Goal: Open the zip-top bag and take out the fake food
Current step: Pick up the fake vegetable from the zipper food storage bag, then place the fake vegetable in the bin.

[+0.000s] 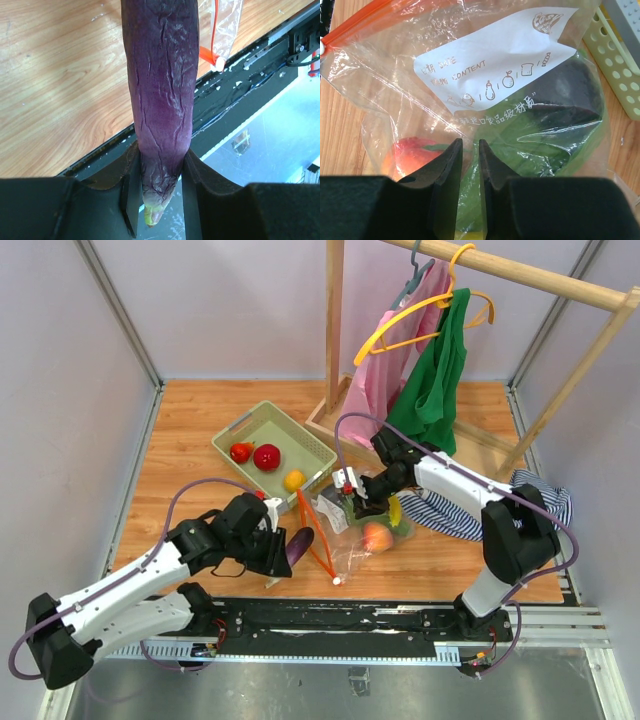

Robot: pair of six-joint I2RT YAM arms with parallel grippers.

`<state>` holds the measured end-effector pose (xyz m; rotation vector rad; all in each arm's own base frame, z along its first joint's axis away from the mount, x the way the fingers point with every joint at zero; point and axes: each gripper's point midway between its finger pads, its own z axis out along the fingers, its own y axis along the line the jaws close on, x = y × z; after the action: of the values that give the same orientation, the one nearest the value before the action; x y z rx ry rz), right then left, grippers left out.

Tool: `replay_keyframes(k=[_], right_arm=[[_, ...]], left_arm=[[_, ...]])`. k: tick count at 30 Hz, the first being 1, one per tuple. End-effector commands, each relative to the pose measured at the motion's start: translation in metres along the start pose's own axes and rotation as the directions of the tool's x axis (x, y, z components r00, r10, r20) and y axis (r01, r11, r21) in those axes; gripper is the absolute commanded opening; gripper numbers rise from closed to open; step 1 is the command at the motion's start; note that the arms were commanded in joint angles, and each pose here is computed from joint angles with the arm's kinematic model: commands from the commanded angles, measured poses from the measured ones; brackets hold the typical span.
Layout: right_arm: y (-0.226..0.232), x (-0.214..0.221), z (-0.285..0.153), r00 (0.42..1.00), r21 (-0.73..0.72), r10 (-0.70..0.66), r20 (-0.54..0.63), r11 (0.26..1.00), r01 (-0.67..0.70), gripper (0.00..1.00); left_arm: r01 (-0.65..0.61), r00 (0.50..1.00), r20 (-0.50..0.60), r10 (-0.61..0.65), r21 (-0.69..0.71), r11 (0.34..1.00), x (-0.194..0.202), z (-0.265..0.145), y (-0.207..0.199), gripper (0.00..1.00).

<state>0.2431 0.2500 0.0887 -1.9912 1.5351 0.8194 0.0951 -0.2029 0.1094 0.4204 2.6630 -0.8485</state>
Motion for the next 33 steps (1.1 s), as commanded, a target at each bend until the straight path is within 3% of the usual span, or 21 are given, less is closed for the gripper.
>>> replay_keyframes(k=[1, 13, 24, 33], right_arm=[[0.008, -0.005, -0.006, 1.000, -0.013, -0.010, 0.029, 1.000, 0.010, 0.21], [0.013, -0.014, -0.012, 0.997, -0.009, -0.053, 0.056, 0.999, 0.053, 0.23], [0.015, -0.019, -0.016, 0.994, -0.008, -0.081, 0.068, 0.997, 0.082, 0.25], [0.016, -0.022, -0.019, 0.993, 0.002, -0.096, 0.072, 0.995, 0.096, 0.26]], left_arm=[[-0.007, 1.000, 0.015, 0.007, 0.000, 1.000, -0.003, -0.016, -0.006, 0.06], [-0.026, 0.978, 0.202, 0.044, -0.088, 0.996, -0.045, -0.043, -0.005, 0.06], [-0.007, 0.875, 0.481, 0.060, -0.111, 0.994, -0.121, -0.057, 0.006, 0.04], [0.046, 0.799, 0.601, 0.032, -0.114, 0.992, -0.166, -0.056, 0.028, 0.02]])
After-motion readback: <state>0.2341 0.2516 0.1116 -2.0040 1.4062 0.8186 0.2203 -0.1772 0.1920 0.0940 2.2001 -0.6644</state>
